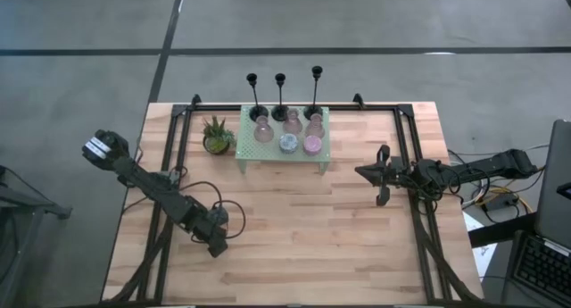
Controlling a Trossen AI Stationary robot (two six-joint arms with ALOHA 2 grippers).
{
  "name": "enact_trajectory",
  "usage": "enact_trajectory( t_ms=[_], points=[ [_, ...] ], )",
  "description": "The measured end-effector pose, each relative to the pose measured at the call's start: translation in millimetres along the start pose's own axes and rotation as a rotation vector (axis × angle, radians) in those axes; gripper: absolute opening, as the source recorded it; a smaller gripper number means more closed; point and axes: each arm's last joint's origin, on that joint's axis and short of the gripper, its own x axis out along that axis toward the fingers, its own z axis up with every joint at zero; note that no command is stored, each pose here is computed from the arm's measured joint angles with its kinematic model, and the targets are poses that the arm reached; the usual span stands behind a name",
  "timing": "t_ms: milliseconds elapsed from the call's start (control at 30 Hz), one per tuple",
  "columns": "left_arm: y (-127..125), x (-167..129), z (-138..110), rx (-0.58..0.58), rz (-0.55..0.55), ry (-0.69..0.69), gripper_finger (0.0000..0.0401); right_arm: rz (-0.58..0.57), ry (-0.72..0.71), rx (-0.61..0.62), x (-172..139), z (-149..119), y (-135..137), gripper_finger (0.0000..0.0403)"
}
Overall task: Pick & Place candle stick holders
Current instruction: Put the light blue scented candle on the shelf aligned with the transparent pink candle holder
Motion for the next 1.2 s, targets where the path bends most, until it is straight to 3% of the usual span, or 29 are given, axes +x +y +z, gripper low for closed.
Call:
enact_trajectory(
  t_ms=[233, 633, 933, 1200],
  points=[
    [0, 0, 0, 0.006, 0.002, 0.009, 0.0309, 0.0, 0.0, 0.0, 0, 0, 0, 0.0008],
    [-3, -4, 12, 0.081, -0.023, -0.089, 0.032, 0.0, 0.0, 0.0, 0, 0, 0, 0.0008],
    [-12, -26, 54, 0.136, -0.064, -0.184, 0.0314, 0.0, 0.0, 0.0, 0, 0, 0, 0.0008],
    [-16, -82, 111, 0.196, -0.033, -0.297, 0.0316, 0.0, -0.001, 0.0, 0, 0, 0, 0.0008]
  ],
)
